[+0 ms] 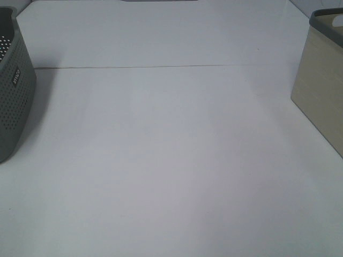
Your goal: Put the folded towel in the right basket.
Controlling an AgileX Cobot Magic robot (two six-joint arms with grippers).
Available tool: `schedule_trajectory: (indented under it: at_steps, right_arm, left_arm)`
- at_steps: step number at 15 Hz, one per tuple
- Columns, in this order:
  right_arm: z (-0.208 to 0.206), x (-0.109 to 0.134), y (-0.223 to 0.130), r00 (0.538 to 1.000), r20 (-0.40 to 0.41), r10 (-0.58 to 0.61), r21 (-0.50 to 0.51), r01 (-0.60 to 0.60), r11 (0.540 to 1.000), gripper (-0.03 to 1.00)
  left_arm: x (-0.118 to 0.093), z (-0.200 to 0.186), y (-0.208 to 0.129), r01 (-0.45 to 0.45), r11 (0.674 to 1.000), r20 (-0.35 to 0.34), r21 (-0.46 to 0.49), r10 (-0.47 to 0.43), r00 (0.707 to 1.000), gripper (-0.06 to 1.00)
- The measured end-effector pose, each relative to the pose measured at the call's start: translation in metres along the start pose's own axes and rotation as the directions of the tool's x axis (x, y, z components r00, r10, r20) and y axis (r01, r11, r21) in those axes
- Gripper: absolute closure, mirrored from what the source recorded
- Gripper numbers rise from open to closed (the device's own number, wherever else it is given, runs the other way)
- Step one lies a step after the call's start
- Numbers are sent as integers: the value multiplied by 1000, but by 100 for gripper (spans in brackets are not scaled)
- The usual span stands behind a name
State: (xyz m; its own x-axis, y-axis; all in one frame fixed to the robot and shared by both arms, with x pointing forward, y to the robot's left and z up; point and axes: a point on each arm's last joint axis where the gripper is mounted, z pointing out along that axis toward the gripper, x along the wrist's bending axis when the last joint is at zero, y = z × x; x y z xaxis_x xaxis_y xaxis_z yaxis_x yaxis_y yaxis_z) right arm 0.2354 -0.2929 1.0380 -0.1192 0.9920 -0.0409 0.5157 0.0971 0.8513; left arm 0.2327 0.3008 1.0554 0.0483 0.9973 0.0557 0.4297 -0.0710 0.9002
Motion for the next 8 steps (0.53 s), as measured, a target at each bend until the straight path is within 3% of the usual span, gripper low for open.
schedule_trajectory:
  at_steps: [8]
  right_arm:
    - [0, 0, 0, 1000, -5, 3, 0, -3, 1000, -2]
  left_arm:
    - [0, 0, 0, 0, 1000, 0, 0, 0, 1000, -5]
